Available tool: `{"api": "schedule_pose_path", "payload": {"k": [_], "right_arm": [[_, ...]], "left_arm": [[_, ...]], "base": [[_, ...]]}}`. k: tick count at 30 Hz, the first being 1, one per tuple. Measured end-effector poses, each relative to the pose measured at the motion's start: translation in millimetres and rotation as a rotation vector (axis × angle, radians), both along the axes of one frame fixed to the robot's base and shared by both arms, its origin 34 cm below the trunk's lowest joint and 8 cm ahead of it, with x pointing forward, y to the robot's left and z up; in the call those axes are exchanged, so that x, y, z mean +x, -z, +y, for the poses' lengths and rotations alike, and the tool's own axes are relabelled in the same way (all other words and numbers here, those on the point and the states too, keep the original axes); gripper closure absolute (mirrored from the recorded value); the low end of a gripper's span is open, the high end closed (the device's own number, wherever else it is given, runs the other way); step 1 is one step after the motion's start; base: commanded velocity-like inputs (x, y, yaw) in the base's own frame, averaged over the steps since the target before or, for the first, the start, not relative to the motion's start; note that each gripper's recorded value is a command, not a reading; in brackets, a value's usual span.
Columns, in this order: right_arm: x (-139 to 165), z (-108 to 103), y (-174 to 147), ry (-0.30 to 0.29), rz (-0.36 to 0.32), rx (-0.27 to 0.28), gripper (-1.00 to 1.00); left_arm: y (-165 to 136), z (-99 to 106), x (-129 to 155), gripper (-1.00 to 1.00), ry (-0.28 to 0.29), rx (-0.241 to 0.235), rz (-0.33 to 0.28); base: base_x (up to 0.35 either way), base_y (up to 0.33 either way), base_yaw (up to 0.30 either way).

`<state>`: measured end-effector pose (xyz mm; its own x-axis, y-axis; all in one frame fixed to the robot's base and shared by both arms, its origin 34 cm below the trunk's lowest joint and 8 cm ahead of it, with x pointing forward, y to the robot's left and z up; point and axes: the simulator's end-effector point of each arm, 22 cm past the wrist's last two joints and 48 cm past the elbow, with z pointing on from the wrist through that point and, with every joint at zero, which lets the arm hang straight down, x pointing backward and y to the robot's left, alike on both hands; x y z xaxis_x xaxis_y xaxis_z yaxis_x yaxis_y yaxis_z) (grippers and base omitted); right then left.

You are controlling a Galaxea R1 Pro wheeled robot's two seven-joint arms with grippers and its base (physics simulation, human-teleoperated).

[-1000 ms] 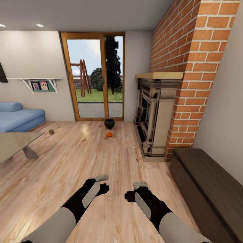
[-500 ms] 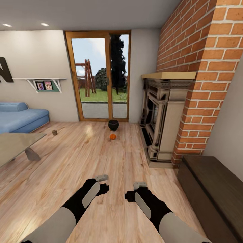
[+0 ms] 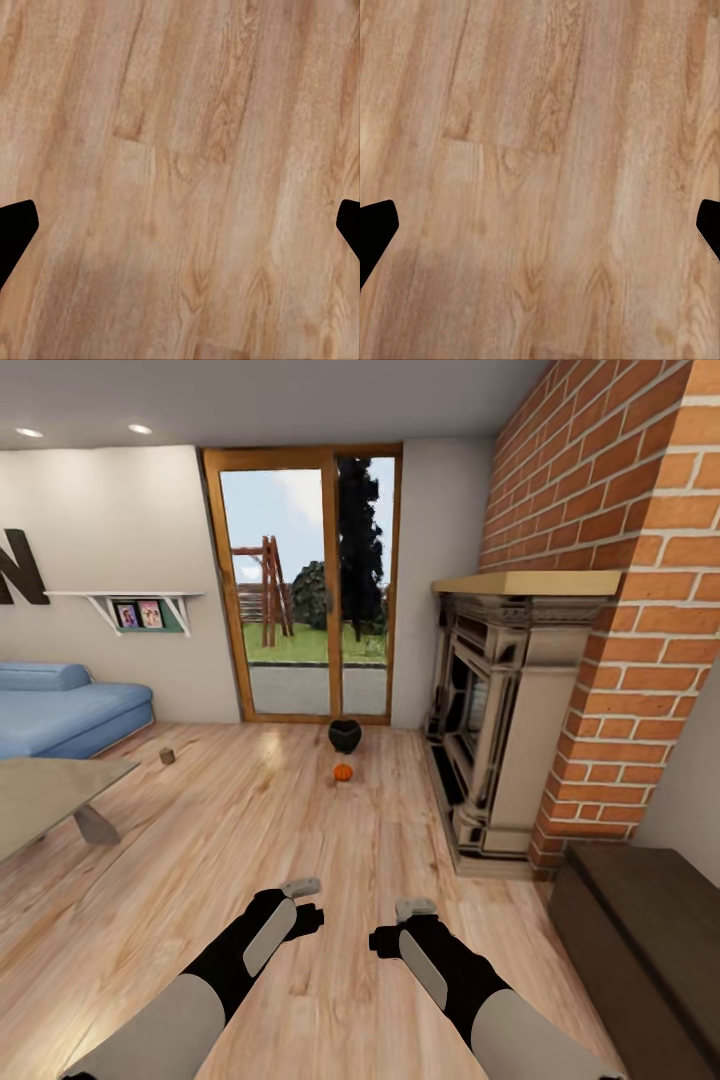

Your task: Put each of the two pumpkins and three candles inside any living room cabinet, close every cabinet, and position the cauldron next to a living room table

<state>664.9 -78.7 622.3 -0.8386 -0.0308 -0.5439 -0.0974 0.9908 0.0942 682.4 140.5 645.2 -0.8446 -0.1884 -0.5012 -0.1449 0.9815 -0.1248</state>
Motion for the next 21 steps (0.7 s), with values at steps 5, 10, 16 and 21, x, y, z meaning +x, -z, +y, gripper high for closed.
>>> {"api": "schedule_pose_path", "payload": {"k": [5,10,16,21], "right_arm": [[0.0,0.0,0.0,0.0,0.0,0.0,-1.0],[0.0,0.1,0.0,0.0,0.0,0.0,-1.0],[0.0,0.0,0.0,0.0,0.0,0.0,-1.0],[0.0,0.1,0.0,0.0,0.0,0.0,-1.0]], "left_arm": [[0.0,-0.1,0.0,-1.0,0.0,0.0,0.0],[0.0,0.0,0.0,-1.0,0.0,0.0,0.0],[0.0,0.0,0.0,-1.0,0.0,0.0,0.0],[0.0,0.1,0.0,-1.0,0.0,0.0,0.0]], "base": [[0.289,0.0,0.058],[0.291,0.0,0.112],[0.291,0.0,0.013],[0.291,0.0,0.082]]}}
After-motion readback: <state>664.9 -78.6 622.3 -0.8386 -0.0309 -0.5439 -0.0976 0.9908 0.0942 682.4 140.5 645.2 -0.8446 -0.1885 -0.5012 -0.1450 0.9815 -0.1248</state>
